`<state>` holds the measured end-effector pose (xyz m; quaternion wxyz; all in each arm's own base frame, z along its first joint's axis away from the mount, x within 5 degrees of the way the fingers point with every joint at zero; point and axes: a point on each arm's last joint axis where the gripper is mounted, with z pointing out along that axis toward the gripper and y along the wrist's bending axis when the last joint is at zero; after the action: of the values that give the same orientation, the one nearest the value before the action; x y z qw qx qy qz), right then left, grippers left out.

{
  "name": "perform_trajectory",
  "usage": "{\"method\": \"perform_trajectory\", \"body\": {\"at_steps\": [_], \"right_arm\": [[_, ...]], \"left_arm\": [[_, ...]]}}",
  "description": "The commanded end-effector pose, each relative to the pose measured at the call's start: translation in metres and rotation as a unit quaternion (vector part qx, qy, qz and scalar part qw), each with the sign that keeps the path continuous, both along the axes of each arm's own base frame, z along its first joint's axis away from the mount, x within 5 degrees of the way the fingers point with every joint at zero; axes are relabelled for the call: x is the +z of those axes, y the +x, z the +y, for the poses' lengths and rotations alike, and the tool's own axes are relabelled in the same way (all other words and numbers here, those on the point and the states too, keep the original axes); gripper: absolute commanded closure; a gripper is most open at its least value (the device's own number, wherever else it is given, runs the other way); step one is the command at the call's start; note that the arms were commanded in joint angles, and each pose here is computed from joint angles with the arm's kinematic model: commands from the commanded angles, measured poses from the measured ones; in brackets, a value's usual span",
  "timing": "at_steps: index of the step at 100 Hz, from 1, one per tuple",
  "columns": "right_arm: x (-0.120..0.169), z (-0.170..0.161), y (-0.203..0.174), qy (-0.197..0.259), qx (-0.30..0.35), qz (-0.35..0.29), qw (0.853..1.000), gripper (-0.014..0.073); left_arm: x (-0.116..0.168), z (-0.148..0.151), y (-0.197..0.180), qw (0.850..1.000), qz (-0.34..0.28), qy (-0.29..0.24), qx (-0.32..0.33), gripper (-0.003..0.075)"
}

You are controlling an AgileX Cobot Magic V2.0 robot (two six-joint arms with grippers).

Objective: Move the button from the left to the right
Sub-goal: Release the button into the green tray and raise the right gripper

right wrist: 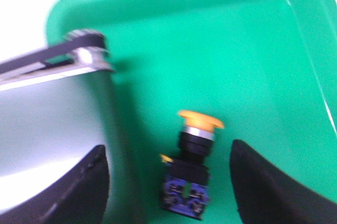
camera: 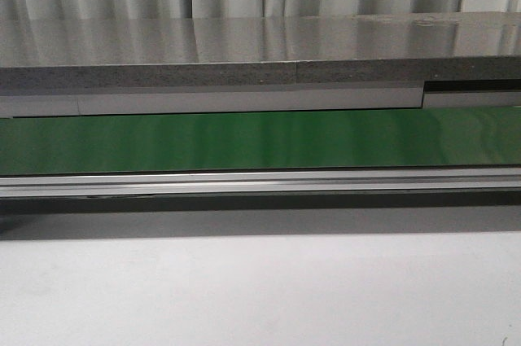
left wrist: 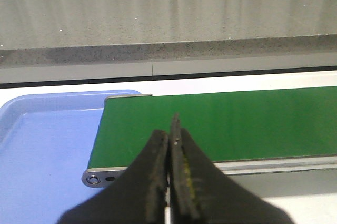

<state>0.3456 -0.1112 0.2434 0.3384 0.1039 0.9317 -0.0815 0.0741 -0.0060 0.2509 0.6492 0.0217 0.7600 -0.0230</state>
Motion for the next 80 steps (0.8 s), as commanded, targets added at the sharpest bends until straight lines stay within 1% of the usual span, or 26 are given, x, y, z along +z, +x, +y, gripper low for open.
{"method": "perform_trajectory", "body": {"at_steps": [1, 13, 27, 46, 62, 80], "right_arm": [[0.044, 0.015, 0.000, -0.018, 0.018, -0.084, 0.996, 0.0097], [0.060, 0.041, -0.007, -0.023, 0.053, -0.117, 0.991, 0.0097], [0.072, 0.072, -0.025, -0.022, 0.093, -0.157, 0.983, 0.0097], [0.084, 0.105, -0.070, 0.003, 0.128, -0.211, 0.969, 0.0097], [0.086, 0.120, -0.112, 0.011, 0.153, -0.240, 0.959, 0.0097], [0.084, 0.121, -0.160, 0.012, 0.160, -0.273, 0.949, 0.0097]], "left_arm": [[0.014, 0.001, 0.002, 0.999, -0.036, -0.006, 0.007, 0.0741], [0.014, 0.001, 0.002, 0.999, -0.036, -0.006, 0.007, 0.0741], [0.014, 0.001, 0.002, 0.999, -0.036, -0.006, 0.007, 0.0741], [0.014, 0.001, 0.002, 0.999, -0.036, -0.006, 0.007, 0.0741], [0.014, 0.001, 0.002, 0.999, -0.036, -0.006, 0.007, 0.0741], [0.014, 0.001, 0.002, 0.999, -0.036, -0.006, 0.007, 0.0741]]}}
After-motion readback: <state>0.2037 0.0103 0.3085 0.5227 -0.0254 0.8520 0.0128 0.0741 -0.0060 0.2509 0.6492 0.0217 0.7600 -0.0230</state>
